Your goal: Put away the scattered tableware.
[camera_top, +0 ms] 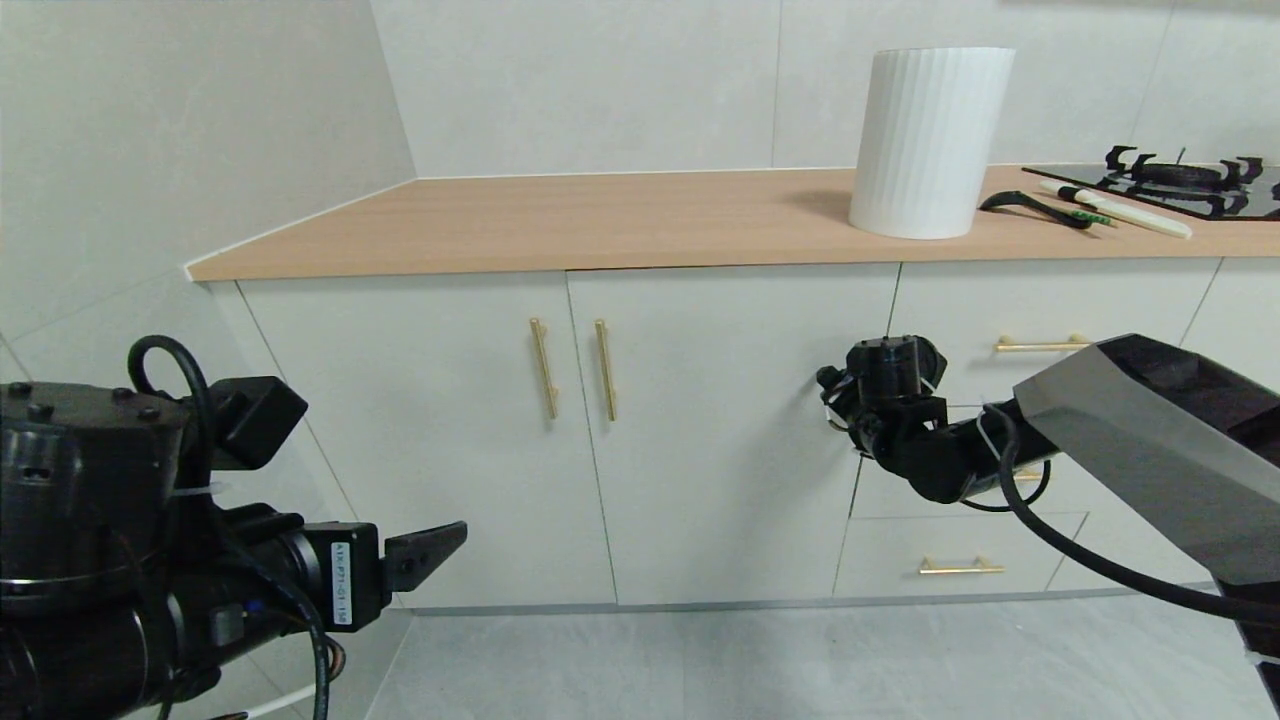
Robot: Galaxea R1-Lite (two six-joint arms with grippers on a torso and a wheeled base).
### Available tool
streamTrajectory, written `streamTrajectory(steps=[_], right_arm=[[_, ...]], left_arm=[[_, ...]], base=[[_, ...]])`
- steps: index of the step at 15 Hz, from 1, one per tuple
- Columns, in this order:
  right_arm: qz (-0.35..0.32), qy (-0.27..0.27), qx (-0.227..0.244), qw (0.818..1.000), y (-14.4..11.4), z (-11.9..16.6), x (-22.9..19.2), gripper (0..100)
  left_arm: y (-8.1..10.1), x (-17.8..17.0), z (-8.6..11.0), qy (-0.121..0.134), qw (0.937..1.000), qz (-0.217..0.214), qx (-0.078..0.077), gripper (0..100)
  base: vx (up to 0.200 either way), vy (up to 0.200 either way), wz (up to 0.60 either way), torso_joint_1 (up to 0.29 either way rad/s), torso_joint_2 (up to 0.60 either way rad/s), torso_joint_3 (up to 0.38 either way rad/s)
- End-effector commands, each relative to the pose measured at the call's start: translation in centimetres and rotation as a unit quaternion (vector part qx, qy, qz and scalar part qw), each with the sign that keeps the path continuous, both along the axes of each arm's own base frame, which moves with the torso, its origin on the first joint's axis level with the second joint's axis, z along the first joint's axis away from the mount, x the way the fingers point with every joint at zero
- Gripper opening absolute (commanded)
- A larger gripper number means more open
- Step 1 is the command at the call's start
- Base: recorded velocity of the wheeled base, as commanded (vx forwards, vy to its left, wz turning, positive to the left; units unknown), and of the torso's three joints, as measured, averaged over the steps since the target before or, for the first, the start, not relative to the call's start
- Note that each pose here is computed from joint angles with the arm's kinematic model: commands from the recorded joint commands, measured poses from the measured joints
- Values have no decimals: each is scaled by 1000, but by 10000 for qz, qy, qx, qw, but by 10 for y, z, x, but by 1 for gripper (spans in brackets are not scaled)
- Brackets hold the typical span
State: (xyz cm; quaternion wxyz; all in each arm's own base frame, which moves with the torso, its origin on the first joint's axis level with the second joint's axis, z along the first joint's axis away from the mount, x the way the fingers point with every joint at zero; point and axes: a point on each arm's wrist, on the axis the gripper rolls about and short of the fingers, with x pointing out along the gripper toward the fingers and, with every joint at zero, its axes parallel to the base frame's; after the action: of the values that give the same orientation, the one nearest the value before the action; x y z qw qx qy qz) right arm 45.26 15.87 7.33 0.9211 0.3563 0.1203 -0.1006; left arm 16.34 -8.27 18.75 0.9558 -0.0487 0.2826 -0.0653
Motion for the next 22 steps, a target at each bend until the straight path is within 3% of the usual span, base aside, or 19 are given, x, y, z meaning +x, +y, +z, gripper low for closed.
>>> streamTrajectory(steps=[1,14,16,19,21,22], right_arm=[[0,-2,-4,10000,0,0,0,100],[177,18,40,9998,-2,13,-13,100],[496,113,119,9986,-5,20,-27,100],[2215,628,34,9731,-16,34,-96,100],[3114,425,-327,9488,-25,39,-129,100],[3246,191,-570,9440,-29,42,-140,100]], left_arm=[[0,0,0,2,10000,2,2,100],[0,0,0,-5,10000,2,-2,100],[0,0,0,-12,10000,2,-6,100],[0,-1,1,-19,10000,2,-9,100],[1,-2,3,-80,10000,-3,-36,100],[3,-6,6,-161,9998,-2,-80,100]], base=[[0,0,0,0,0,0],[0,0,0,0,0,0],[0,0,0,0,0,0],[0,0,0,0,0,0],[0,0,0,0,0,0],[0,0,0,0,0,0]])
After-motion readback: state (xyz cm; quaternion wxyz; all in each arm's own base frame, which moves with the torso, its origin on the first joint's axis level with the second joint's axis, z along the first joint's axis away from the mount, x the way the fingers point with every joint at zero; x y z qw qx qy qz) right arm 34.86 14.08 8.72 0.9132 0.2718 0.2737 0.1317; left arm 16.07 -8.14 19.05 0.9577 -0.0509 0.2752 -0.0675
